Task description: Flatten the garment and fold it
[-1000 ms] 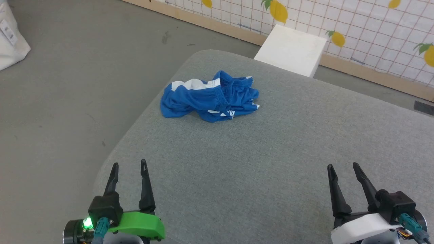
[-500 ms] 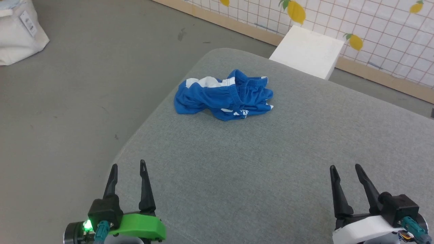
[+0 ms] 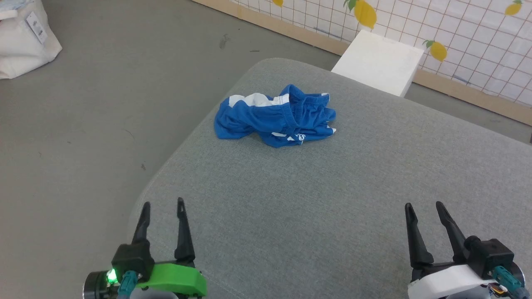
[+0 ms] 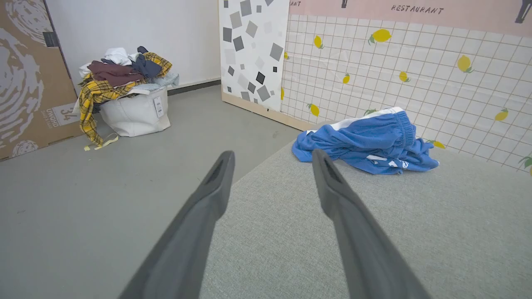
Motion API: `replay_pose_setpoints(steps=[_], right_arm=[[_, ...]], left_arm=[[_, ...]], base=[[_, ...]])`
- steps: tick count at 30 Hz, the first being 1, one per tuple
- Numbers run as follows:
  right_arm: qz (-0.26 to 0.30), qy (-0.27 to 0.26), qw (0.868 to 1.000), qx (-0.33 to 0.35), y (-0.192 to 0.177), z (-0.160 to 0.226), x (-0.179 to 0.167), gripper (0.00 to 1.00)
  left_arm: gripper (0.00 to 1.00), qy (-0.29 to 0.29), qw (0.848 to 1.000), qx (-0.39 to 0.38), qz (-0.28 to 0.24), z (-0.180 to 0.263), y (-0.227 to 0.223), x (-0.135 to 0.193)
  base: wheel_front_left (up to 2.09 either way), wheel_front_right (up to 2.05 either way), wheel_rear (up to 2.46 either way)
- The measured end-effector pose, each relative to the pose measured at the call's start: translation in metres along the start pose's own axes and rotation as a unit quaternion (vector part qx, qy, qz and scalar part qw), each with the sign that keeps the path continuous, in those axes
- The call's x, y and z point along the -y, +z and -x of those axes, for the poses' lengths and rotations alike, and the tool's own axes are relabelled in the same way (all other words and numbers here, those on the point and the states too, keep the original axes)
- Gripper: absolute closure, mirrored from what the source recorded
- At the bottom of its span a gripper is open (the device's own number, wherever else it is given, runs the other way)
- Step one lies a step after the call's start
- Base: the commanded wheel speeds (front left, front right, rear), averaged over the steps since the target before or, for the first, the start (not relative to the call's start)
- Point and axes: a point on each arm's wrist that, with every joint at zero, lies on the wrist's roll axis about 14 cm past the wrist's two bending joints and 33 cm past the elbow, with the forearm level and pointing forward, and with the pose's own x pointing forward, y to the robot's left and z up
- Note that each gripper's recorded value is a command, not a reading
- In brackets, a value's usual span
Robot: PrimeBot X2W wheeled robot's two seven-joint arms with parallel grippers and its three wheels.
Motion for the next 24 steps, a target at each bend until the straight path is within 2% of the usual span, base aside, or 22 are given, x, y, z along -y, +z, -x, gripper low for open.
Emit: replay_pose_setpoints(steps=[2,4,7,13,15,19,21,24], right_arm=[[-0.001,-0.001,1.0,-0.001,-0.001,0.0,0.001,0.0],[-0.001,0.0,1.0,-0.003,-0.002,0.0,0.0,0.0],[0.004,-0.003,1.0,-0.002,-0.003,0.0,0.003,0.0],[0.013,-0.023,0.999,0.018,0.005,-0.012,0.023,0.0],[0.016,-0.032,0.999,0.02,0.004,-0.014,0.03,0.0],[0.02,-0.064,0.998,0.015,-0.004,-0.015,0.057,0.0],[0.022,-0.086,0.996,0.01,-0.009,-0.013,0.073,0.0],[0.029,-0.129,0.991,0.001,-0.016,-0.004,0.105,0.0]], left_arm=[[0.0,-0.016,1.0,-0.003,0.007,-0.003,-0.003,0.005],[0.0,-0.023,0.999,-0.012,0.036,-0.01,-0.007,0.008],[0.0,-0.055,0.997,0.001,0.058,-0.04,0.003,0.019],[0.0,-0.131,0.99,0.006,0.043,-0.122,0.038,0.047],[0.0,-0.146,0.988,-0.017,0.04,-0.144,0.04,0.057],[0.0,-0.176,0.977,-0.117,0.025,-0.191,0.026,0.083],[0.0,-0.188,0.965,-0.181,0.029,-0.204,0.011,0.098],[0.0,-0.219,0.934,-0.277,0.048,-0.213,-0.016,0.13]], base=[[0.0,0.0,0.0],[0.0,0.0,0.0],[0.0,0.0,0.0],[0.0,0.0,0.0],[0.0,0.0,0.0],[0.0,0.0,0.0],[0.0,0.0,0.0],[0.0,0.0,0.0]])
